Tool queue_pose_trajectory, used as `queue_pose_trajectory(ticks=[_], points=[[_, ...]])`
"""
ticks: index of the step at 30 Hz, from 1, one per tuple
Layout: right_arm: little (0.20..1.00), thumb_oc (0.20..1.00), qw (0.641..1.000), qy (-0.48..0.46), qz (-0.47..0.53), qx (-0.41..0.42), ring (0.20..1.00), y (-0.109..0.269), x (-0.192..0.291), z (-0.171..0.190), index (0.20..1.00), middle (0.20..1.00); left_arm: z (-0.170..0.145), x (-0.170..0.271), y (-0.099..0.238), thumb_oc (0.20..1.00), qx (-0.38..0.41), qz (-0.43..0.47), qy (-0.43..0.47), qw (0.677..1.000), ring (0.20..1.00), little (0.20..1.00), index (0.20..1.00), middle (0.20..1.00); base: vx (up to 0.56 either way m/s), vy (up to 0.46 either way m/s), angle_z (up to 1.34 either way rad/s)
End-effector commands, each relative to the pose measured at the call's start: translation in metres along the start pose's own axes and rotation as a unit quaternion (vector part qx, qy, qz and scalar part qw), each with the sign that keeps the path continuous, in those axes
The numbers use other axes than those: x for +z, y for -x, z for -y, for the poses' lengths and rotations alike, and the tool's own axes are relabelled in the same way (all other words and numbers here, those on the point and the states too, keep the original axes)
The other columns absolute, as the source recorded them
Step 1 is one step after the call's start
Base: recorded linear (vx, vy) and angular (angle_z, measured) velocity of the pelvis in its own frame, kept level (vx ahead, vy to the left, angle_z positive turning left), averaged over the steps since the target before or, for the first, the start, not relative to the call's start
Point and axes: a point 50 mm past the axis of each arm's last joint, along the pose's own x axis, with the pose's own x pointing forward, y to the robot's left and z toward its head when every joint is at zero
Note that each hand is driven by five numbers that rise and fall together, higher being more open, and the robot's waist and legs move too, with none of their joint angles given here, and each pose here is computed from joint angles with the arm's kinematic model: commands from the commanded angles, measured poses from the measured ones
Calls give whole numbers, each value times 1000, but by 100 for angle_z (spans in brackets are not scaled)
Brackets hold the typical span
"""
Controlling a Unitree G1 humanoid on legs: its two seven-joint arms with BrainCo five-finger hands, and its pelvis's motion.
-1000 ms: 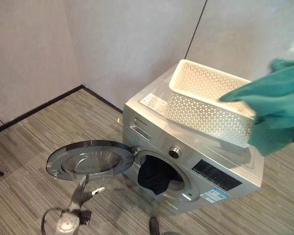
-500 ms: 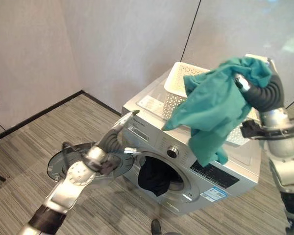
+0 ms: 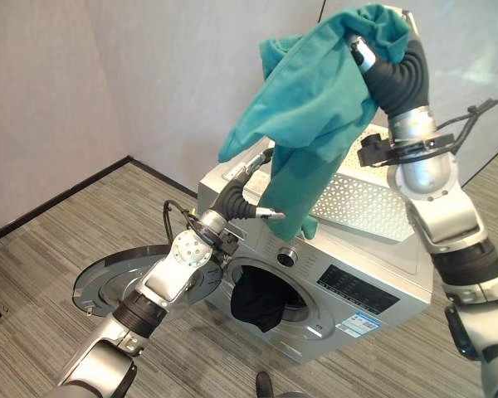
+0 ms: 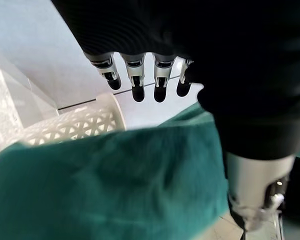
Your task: Grab the laundry basket,head to the washer,open it,put in the laundry and shut it.
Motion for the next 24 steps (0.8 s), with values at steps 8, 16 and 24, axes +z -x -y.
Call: queue_pose_trajectory(ticks=[8,16,24], points=[[200,200,1000,-20,2,-16,200,-7,3,1,200,200,13,40,-30,1000,-27,74,104,991,1000,1000,1000,1000,1,10,6],[200,200,998,-56,-12,-3,200,-22,1,-21,200,200,44,51,-58,1000,-56,57,186,979,1000,1000,1000,1000,5,7,2],[200,200,991,-137,-2,7,200,-24,10,-49,200,200,53,58,-78,1000,-41,53,202,977,1000,1000,1000,1000,0,0,0]])
